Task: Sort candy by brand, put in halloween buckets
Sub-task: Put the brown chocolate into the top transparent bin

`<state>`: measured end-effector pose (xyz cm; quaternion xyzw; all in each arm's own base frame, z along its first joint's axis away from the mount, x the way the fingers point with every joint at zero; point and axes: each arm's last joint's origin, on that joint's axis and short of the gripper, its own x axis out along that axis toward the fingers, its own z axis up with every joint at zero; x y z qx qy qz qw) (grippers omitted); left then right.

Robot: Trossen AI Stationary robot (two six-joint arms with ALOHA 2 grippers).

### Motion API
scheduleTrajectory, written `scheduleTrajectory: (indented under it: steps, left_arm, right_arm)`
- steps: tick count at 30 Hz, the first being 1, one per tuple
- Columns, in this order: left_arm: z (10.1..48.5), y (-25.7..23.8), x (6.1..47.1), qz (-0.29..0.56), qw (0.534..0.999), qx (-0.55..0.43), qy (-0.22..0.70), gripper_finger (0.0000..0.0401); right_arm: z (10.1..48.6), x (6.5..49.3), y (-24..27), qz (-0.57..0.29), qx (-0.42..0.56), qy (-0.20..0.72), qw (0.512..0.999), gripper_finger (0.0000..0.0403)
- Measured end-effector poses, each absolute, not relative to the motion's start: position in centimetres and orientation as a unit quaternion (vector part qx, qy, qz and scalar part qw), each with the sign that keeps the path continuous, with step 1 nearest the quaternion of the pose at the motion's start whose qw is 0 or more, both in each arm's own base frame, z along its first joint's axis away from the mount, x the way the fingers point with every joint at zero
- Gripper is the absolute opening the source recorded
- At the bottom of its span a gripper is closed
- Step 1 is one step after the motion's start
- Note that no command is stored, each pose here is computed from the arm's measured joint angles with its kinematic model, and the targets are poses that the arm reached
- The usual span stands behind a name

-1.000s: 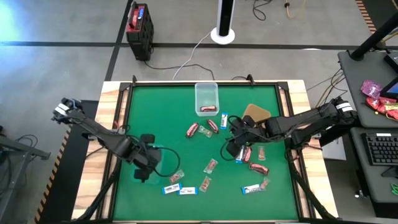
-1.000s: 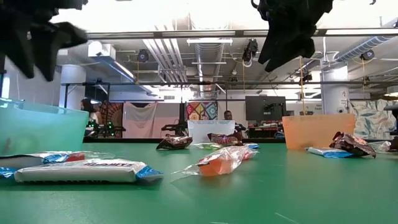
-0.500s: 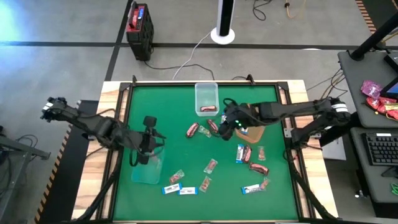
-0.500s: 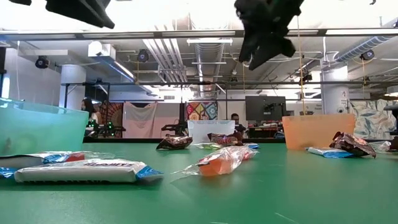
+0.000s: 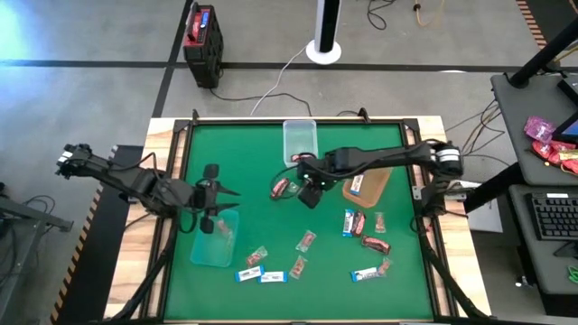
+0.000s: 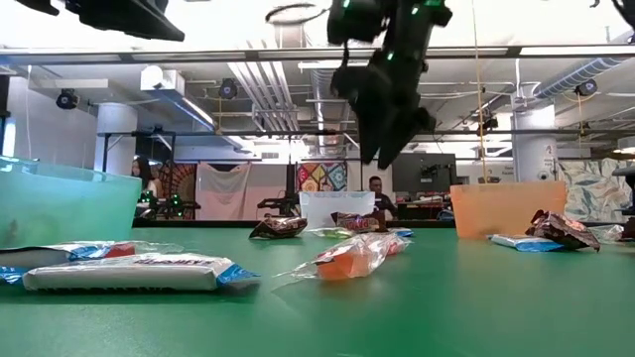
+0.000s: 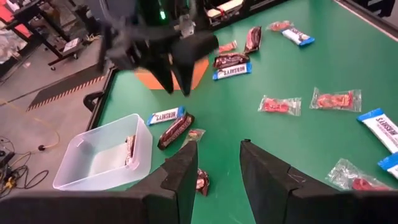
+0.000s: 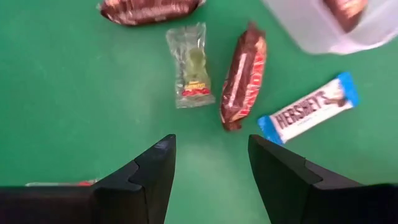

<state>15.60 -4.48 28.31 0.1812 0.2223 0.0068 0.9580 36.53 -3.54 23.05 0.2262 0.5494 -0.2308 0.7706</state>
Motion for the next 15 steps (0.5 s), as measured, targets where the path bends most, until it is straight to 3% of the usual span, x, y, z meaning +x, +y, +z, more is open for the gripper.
scheduleTrajectory:
  steps: [8,15]
  left_arm:
    - [28.4,-4.4,15.5,0.007,0.959,0.18,0.219,0.0105]
    - [28.4,-4.4,15.5,0.007,0.959,0.18,0.219,0.0105]
  right_arm:
    - [19.3,37.5,-5.3,-0.254,0.232,0.588,0.732,0.0194]
    - [18.4,37.8,-5.7,-0.25,0.222,0.597,0.729,0.0176]
